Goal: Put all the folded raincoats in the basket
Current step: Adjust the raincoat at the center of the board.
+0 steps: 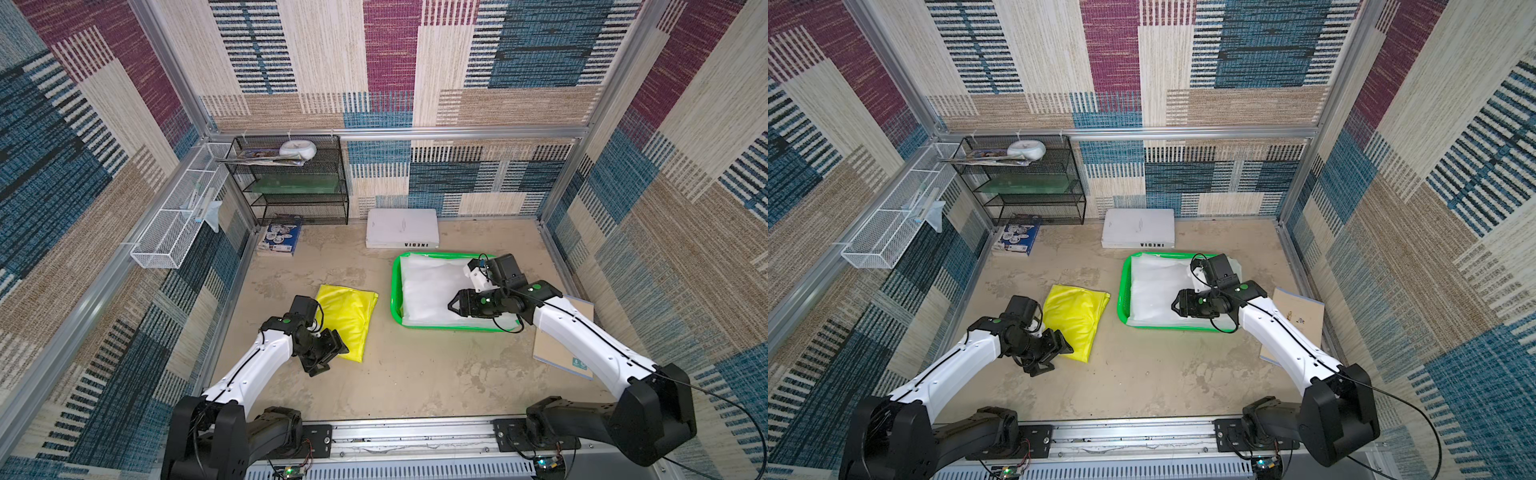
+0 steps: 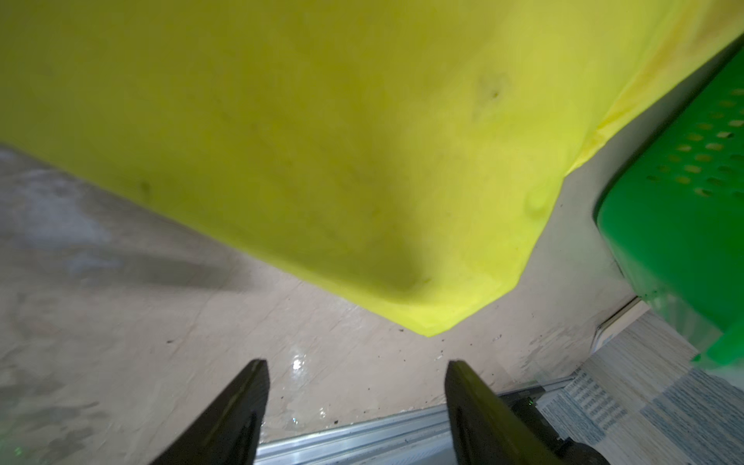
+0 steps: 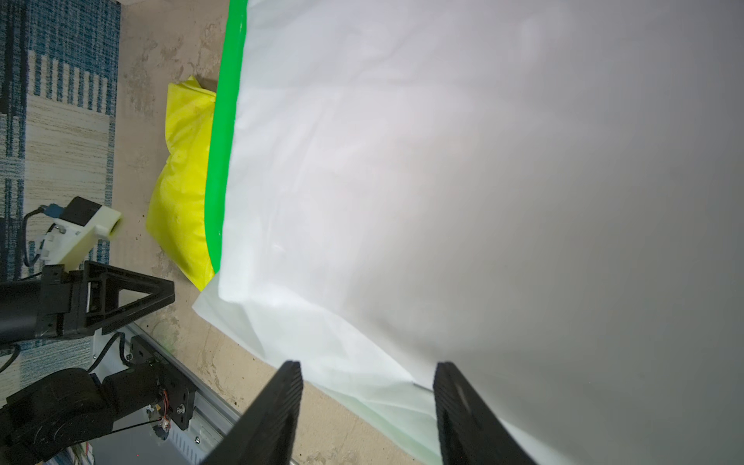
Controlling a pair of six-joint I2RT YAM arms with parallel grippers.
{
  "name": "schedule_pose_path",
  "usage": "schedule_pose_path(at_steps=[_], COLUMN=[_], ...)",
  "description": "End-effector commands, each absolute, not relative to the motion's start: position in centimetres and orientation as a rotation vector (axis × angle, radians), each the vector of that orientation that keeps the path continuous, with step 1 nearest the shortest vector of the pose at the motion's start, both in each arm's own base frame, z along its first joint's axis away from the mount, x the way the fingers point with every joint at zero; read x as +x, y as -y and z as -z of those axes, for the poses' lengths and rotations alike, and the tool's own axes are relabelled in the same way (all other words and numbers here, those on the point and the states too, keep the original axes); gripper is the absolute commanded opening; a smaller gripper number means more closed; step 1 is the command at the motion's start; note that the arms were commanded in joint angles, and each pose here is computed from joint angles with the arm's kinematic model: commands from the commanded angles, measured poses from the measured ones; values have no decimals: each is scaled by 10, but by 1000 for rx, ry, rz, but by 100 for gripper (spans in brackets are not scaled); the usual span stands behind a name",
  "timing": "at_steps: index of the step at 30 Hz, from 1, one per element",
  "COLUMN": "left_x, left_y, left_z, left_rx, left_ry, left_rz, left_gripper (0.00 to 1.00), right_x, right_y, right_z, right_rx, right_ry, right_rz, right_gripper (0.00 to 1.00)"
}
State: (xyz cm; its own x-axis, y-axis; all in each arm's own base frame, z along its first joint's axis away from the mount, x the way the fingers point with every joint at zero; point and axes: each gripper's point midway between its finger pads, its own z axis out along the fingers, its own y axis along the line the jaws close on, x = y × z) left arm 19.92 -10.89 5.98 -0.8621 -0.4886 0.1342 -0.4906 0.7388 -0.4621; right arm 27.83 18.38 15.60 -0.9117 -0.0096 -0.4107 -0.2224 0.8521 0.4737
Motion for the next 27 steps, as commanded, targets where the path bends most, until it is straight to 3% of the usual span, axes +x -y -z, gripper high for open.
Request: schedule_pose_path(at_steps=[1,8,12,18,23,27], left_x=[229,263,259,243,223,218], left_y=[134,163,189,180,111,64], left_z=[-85,-126,-92,-39,-27,-26], left_rx=[758,542,440,428,480,655], left_ry=[2945,3041,2948,2929,3029,3006], left_rz=[-1058,-1111,-1000,-755,-266,-77], left_gripper=[60,13,0,0,0,2], right_x=[277,278,279,282,281,278], right_y=[-185,-185,-187,-188,-188,-188], right_z=[-158,-159,-164,-170,-167,-173], right_rx=[-178,-177,-176,-186,-184,-185], right_ry=[-2625,-2628,-2630,-2621,-2631,-2623], right_rz=[-752,-753,-761,-756,-758,-771], right_gripper=[58,58,58,58,59,58])
